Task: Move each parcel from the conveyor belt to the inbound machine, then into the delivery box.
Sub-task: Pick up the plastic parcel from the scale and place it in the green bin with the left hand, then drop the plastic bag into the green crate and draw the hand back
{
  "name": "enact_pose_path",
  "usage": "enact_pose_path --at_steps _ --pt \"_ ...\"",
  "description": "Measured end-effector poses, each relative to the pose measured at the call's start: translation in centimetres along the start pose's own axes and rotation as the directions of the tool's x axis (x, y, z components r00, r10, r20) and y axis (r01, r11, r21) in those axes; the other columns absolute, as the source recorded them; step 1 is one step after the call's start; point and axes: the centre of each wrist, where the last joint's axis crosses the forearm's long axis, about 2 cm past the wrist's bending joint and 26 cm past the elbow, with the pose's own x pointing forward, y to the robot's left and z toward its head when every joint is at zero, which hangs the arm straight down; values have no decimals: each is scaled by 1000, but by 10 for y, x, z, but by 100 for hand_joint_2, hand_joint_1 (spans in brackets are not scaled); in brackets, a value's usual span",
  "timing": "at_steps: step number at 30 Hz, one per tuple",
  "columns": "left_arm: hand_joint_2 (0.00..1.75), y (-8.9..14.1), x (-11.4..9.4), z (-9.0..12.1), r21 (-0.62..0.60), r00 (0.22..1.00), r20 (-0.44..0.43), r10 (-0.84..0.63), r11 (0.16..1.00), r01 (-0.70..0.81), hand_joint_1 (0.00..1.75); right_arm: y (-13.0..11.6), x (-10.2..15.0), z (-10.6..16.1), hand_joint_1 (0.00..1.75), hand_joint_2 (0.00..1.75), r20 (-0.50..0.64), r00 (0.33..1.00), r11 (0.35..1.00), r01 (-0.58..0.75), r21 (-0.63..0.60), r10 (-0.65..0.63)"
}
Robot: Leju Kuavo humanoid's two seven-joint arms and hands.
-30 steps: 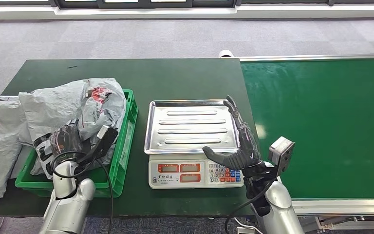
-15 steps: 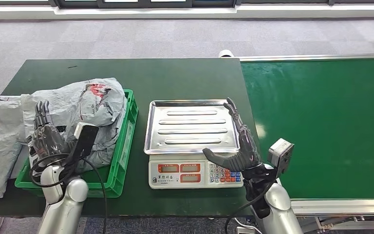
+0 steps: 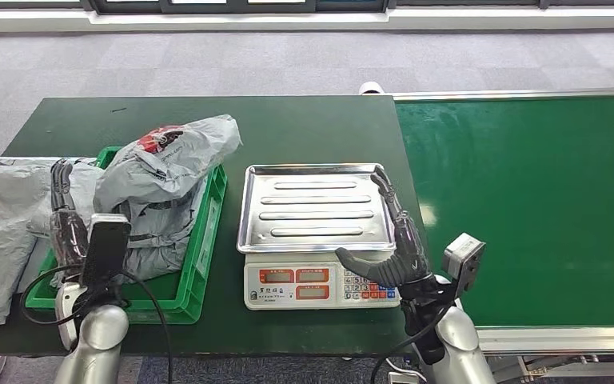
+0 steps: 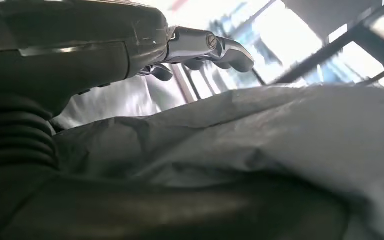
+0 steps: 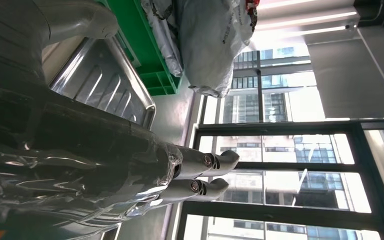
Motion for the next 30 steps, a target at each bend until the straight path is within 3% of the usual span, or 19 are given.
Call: enact_pose_path --at_steps 2,4,7,20,26,30 --pt "0 2 5 5 -102 977 65 205 975 -198 0 -1 0 0 0 175 9 1000 1000 7 10 -7" --pt "0 7 12 11 -210 906 162 391 911 -355 0 -3 1 0 0 175 17 1000 1000 13 24 -14" --pt "0 17 23 18 -295 814 259 520 845 -446 0 -4 2 -3 0 175 27 999 999 16 38 -17" --pt "0 31 38 24 -382 722 337 604 789 -482 0 -7 3 -7 0 175 32 999 999 15 47 -16" --pt "0 30 37 24 -371 820 307 483 854 -364 0 -9 1 -3 0 175 19 1000 999 11 39 -12" --pt "0 27 36 26 -375 814 296 499 845 -382 0 -10 -1 -1 0 175 8 1000 999 8 43 -8"
